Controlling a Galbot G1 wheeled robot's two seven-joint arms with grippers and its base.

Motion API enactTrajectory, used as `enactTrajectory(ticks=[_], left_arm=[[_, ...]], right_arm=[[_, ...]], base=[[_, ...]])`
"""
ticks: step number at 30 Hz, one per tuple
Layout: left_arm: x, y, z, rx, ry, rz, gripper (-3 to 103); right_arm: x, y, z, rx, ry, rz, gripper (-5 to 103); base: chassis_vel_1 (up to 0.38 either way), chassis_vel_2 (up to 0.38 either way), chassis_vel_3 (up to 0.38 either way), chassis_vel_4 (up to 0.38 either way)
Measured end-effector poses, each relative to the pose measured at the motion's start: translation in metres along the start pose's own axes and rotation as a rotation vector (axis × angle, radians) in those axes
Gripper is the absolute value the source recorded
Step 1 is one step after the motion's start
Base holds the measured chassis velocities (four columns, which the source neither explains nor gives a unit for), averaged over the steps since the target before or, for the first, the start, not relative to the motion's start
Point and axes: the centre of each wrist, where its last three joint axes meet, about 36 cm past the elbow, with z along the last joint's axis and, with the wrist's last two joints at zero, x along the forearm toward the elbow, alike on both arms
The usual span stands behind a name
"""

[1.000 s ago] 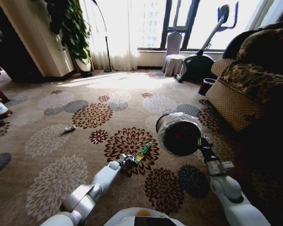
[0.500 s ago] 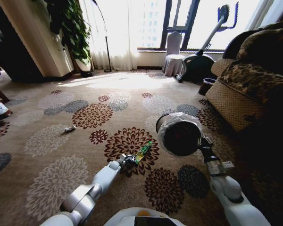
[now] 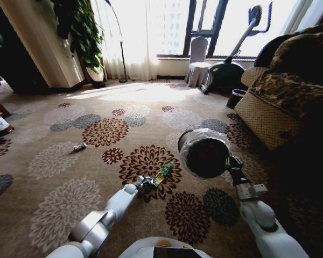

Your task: Pick up the trash from the ground and place it into the trash bin.

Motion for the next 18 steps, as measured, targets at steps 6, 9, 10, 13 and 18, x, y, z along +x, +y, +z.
enactTrajectory(ticks=[6,9,10,13,18], left_arm=[[0.0,0.0,0.0,0.0,0.0,0.0,0],[0.0,0.0,0.0,0.0,0.0,0.0,0],[0.0,0.0,0.0,0.0,0.0,0.0,0],[0.0,0.0,0.0,0.0,0.0,0.0,0],[0.0,0.0,0.0,0.0,0.0,0.0,0]], right_arm=[[0.0,0.0,0.0,0.0,0.0,0.0,0],[0.0,0.0,0.0,0.0,0.0,0.0,0],[0.0,0.0,0.0,0.0,0.0,0.0,0],[0.0,0.0,0.0,0.0,0.0,0.0,0],[0.0,0.0,0.0,0.0,0.0,0.0,0]], base=[[0.0,0.0,0.0,0.0],[0.0,0.0,0.0,0.0],[0.0,0.0,0.0,0.0],[0.0,0.0,0.0,0.0],[0.0,0.0,0.0,0.0]])
